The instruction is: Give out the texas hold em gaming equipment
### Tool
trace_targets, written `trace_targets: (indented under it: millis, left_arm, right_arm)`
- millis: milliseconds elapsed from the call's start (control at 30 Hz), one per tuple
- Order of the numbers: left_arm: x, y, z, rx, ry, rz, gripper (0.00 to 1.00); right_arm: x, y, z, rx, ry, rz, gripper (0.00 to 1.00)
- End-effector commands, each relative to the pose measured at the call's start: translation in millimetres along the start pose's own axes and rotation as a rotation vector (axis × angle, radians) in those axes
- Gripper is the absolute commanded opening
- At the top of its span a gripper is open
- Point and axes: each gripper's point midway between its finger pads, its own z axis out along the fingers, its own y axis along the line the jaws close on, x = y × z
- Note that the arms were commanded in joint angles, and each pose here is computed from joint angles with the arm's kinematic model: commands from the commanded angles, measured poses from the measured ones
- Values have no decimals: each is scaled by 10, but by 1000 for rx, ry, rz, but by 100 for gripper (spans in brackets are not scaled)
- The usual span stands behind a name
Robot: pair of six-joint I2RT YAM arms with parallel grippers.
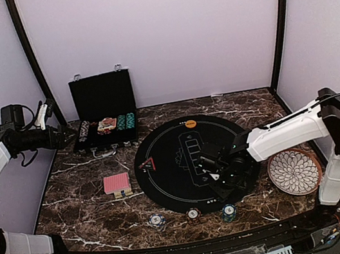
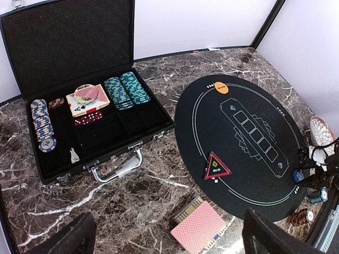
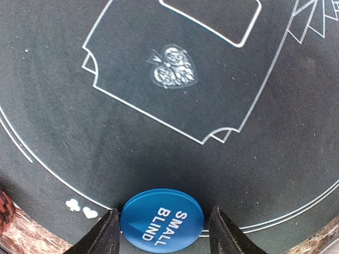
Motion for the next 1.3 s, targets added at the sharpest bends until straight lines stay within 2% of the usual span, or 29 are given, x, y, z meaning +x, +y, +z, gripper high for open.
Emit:
trace_targets:
  millis: [0, 367, 533, 600, 800, 967, 1067, 1267]
  left_arm:
    - [-130, -24, -60, 6, -31, 6, 99]
    - [-143, -19, -71, -1, -30, 11, 99]
    - [-148, -18, -75, -2, -29, 13, 99]
    - [-151, -22, -80, -2, -29, 16, 99]
    - [-138, -24, -76, 1, -24, 19, 99]
    - [-140, -25, -75, 2, -24, 18, 99]
    - [-127, -32, -70, 7, -21, 16, 99]
    - [-113, -34, -69, 9, -13, 19, 99]
  right_arm:
    - [151, -283, 33, 90, 36, 18, 56]
    - [253, -879, 58, 180, 43, 112, 49]
    - [236, -907, -17, 176, 39, 127, 48]
    - [227, -914, -57, 179, 39, 135, 52]
    - [28, -894, -446, 144, -49, 193, 79]
    - [-1, -726, -809, 73, -95, 218, 90]
    - [93, -500, -951, 11, -92, 217, 93]
    - [336, 21, -1023, -78, -49, 154, 92]
